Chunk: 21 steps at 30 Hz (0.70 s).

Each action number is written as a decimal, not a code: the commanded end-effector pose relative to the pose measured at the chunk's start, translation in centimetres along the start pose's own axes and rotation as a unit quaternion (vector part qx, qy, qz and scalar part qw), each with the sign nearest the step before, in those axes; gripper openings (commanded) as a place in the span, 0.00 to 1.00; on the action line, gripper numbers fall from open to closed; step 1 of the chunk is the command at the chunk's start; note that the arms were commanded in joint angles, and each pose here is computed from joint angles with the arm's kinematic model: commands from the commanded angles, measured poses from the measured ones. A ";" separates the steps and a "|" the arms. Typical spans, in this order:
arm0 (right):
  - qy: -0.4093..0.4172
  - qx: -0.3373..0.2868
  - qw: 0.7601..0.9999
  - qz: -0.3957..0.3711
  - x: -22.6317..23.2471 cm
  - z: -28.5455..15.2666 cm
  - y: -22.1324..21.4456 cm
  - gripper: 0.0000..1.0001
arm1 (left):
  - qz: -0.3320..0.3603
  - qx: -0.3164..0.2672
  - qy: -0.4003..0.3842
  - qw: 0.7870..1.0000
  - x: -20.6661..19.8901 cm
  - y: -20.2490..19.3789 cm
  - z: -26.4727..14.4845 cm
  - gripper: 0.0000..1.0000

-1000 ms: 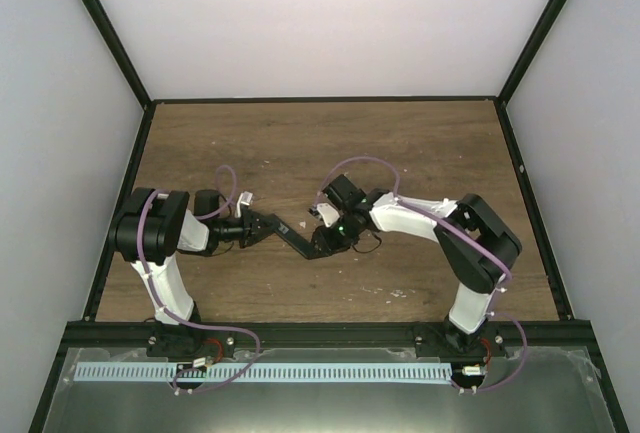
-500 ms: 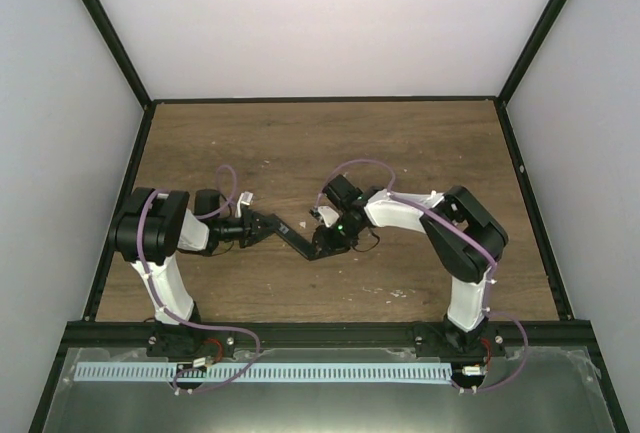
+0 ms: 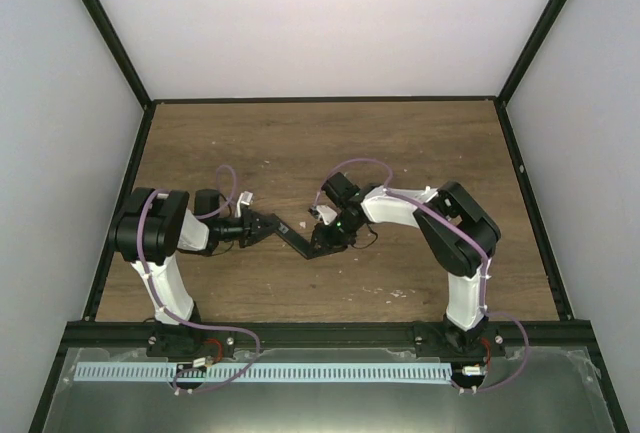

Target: Load the batteries into the remote control

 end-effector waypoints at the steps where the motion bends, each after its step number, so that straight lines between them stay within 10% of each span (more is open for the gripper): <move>1: 0.016 -0.013 1.000 -0.015 0.7 -0.1 1.6 0.25 | 0.024 -0.006 0.002 1.000 -0.1 0.3 0.1 0.00; 21: 0.010 -0.021 1.000 0.003 -0.7 0.8 2.6 0.22 | 0.018 -0.001 -0.007 1.000 0.1 -0.1 0.3 0.00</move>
Point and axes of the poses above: each gripper's point midway between its finger pads, its own z axis out along the fingers, its own x axis along the line the jaws close on, y = z × x, the point moved 9 cm from there along -z, back along the fingers, and after that the axes turned 5 degrees about z, right-handed, at the moved point
